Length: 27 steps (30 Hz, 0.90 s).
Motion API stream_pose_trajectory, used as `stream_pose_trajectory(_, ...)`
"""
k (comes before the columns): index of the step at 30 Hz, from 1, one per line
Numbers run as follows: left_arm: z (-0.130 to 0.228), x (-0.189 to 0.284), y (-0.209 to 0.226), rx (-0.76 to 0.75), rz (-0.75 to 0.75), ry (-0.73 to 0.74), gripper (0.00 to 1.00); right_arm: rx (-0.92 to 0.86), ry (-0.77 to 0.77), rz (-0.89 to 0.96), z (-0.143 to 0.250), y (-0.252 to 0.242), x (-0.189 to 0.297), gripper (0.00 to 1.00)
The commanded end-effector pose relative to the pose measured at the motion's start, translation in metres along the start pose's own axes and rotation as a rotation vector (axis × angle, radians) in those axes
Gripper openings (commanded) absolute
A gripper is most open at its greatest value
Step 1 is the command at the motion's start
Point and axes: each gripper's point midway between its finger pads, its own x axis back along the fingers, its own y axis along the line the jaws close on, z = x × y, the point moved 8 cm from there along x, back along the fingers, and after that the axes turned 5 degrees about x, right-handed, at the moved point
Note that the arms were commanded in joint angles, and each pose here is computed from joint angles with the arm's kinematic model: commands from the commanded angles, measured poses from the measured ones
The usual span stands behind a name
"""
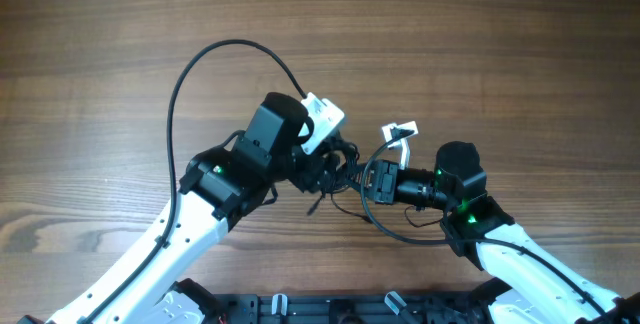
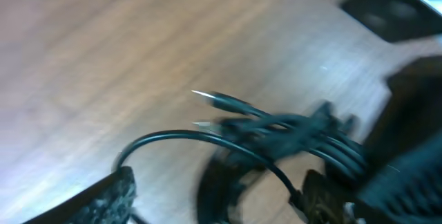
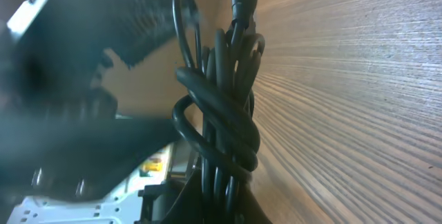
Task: Untangle cables
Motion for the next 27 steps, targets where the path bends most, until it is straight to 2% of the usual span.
stream_pose_trajectory(1,-0.017,0.020,0.012,-0.014,-0.143,-0.117,0.77,0.048,0.036,-0.033,0.002,0.005,-0.002,0.04)
stream_pose_trajectory(5,-0.021,0.025,0.013,-0.011,-0.155,-0.152,0.71,0.051,0.036,-0.034,0.002,0.005,-0.002,0.04)
stream_pose_trajectory(8,-0.014,0.020,0.018,-0.006,-0.199,-0.099,0.64,0.051,0.036,-0.033,0.002,0.005,-0.002,0.04)
stream_pose_trajectory(13,-0.009,0.016,0.018,0.028,-0.200,-0.067,0.58,0.051,0.032,-0.030,0.001,0.004,-0.002,0.05)
stream_pose_trajectory(15,-0.010,0.017,0.018,0.032,-0.200,-0.073,0.49,0.051,0.032,-0.030,0.001,0.004,-0.002,0.05)
stream_pose_trajectory(17,-0.010,0.017,0.018,0.063,-0.194,-0.077,0.44,0.051,0.029,-0.028,0.001,0.004,-0.002,0.05)
stream_pose_trajectory(19,-0.010,0.016,0.014,0.077,-0.153,-0.077,0.37,0.051,0.026,-0.026,0.001,0.004,-0.002,0.05)
stream_pose_trajectory(23,-0.010,0.015,-0.004,0.059,0.038,-0.071,0.37,0.051,0.014,-0.017,0.000,0.003,-0.002,0.05)
stream_pose_trajectory(27,-0.010,0.015,-0.004,0.059,0.042,-0.071,0.31,0.051,0.014,-0.017,0.000,0.003,-0.002,0.06)
